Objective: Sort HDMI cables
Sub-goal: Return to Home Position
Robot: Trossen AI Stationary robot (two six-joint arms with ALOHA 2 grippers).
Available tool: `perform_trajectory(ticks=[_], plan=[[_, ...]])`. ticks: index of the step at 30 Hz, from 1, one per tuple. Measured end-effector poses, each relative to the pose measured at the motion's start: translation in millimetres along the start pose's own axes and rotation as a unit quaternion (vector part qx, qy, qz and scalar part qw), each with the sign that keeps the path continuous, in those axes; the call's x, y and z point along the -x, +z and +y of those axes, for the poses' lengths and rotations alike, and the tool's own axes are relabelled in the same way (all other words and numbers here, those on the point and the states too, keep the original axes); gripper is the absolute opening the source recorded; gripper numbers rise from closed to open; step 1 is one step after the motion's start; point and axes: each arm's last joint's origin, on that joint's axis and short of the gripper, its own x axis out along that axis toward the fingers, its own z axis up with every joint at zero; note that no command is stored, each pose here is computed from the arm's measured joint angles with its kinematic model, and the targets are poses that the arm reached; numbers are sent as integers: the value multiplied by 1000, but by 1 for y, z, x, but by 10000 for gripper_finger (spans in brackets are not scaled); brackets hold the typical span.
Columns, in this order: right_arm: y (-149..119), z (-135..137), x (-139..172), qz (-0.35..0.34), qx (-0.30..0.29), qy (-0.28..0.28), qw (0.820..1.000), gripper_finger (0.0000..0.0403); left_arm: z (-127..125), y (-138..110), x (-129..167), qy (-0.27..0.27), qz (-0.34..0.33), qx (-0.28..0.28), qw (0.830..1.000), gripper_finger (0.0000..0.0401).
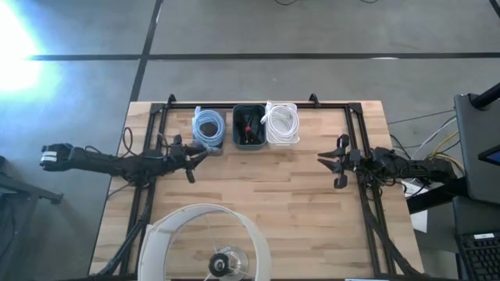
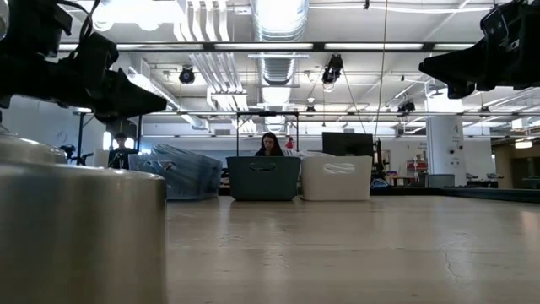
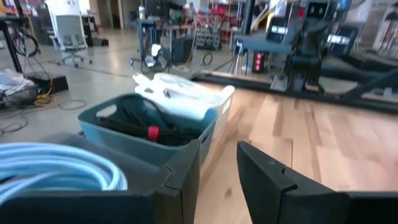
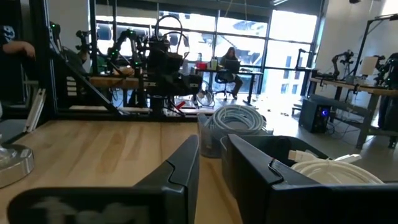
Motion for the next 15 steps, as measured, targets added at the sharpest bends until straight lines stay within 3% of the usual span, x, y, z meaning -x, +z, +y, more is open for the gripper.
perform_trajectory(ticks=[15], plan=[[0, 0, 0, 0, 0, 0, 1000, 87, 1, -6, 0, 2, 26, -18, 999, 110]])
